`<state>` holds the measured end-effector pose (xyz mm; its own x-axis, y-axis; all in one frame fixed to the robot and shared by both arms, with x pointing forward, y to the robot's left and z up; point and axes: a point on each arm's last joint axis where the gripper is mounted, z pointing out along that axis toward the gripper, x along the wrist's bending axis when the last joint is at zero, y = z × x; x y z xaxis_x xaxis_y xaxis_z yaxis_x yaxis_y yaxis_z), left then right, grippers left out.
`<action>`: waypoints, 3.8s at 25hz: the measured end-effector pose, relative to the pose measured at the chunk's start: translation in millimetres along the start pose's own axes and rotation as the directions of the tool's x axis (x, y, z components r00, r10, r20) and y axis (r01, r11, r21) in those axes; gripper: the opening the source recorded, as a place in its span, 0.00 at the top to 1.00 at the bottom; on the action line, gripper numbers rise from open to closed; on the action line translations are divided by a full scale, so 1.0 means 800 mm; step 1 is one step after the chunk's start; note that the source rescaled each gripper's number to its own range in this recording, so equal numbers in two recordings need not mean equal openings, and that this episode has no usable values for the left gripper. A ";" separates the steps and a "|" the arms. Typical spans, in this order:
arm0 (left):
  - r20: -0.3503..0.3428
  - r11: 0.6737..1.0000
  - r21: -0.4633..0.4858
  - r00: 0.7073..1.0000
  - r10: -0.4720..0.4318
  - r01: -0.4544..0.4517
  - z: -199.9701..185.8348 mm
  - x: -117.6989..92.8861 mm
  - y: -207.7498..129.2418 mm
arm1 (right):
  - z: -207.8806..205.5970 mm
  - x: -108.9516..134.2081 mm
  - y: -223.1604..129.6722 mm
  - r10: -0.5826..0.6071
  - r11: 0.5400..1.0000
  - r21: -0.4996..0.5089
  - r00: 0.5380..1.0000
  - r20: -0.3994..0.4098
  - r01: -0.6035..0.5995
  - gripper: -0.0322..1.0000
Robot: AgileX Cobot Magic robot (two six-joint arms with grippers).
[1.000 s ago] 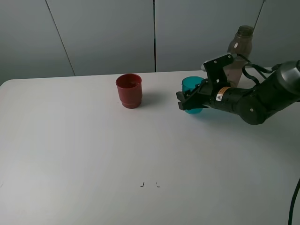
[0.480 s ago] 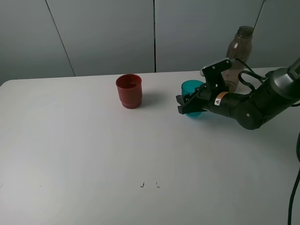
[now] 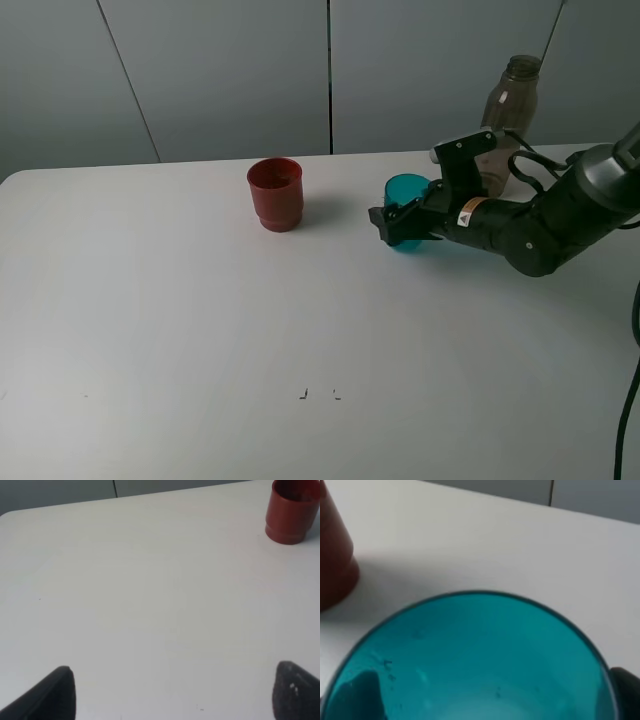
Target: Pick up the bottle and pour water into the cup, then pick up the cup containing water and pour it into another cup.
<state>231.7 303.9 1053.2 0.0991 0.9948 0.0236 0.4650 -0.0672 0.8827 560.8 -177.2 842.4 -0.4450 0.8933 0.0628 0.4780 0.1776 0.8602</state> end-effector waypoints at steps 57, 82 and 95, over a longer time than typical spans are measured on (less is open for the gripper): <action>0.000 1.000 0.000 1.000 0.000 0.000 0.000 0.000 0.000 | -0.509 0.058 0.001 -0.011 1.000 -0.016 0.982 0.187 0.015 0.00; 0.000 1.000 0.000 1.000 0.000 0.000 0.000 0.000 0.000 | -0.511 0.056 0.001 0.185 0.982 -0.088 0.926 0.328 -0.165 0.00; 0.000 1.000 0.000 1.000 -0.007 0.007 0.000 0.000 0.000 | -0.512 0.055 0.001 0.198 0.980 -0.094 0.920 0.339 -0.176 0.00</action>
<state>231.7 303.9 1053.2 0.0960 0.9952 0.0176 0.4657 -0.0605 0.8829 231.6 -306.7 1053.1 -0.0574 0.9968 0.0564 0.4757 -0.0224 0.8793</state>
